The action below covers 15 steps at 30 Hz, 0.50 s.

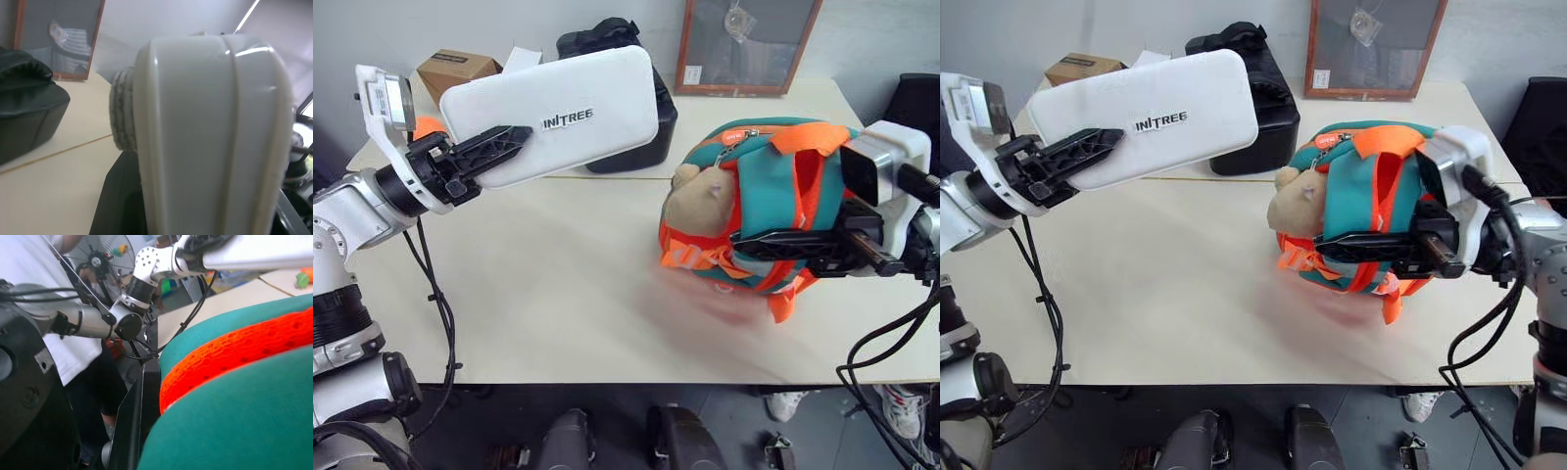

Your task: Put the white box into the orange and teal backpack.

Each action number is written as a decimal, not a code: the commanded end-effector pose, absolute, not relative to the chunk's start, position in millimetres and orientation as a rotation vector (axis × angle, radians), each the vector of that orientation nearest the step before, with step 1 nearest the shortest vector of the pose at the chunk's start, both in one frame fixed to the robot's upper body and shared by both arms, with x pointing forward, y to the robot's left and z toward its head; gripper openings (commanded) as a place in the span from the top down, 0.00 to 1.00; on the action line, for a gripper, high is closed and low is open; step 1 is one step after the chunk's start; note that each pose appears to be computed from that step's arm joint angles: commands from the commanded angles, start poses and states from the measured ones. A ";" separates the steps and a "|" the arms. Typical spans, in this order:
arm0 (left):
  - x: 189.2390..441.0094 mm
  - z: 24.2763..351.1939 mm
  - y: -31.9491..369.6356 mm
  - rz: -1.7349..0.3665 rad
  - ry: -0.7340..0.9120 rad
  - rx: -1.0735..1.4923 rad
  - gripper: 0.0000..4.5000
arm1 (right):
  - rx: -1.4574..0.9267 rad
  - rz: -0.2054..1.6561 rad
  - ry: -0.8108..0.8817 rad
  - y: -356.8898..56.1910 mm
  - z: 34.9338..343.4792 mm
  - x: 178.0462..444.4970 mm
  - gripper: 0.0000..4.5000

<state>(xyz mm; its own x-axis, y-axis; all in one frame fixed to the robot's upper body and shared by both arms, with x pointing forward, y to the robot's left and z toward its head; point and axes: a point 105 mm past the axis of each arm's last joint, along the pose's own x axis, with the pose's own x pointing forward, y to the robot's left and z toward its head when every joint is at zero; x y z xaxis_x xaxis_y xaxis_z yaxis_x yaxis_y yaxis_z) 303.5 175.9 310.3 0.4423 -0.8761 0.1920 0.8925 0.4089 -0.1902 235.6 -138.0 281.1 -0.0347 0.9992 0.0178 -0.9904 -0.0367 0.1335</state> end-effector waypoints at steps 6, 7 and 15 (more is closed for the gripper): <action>310.9 315.9 147.2 -1.203 -0.158 0.029 0.73 | 0.097 1.624 0.081 -145.3 284.6 232.6 0.99; 313.8 315.1 142.7 -1.222 -0.157 0.043 0.73 | 0.094 1.618 0.083 -147.3 284.8 233.2 0.99; 322.5 319.0 121.3 -1.335 -0.174 0.088 0.73 | 0.090 1.610 0.106 -151.5 275.7 227.1 0.99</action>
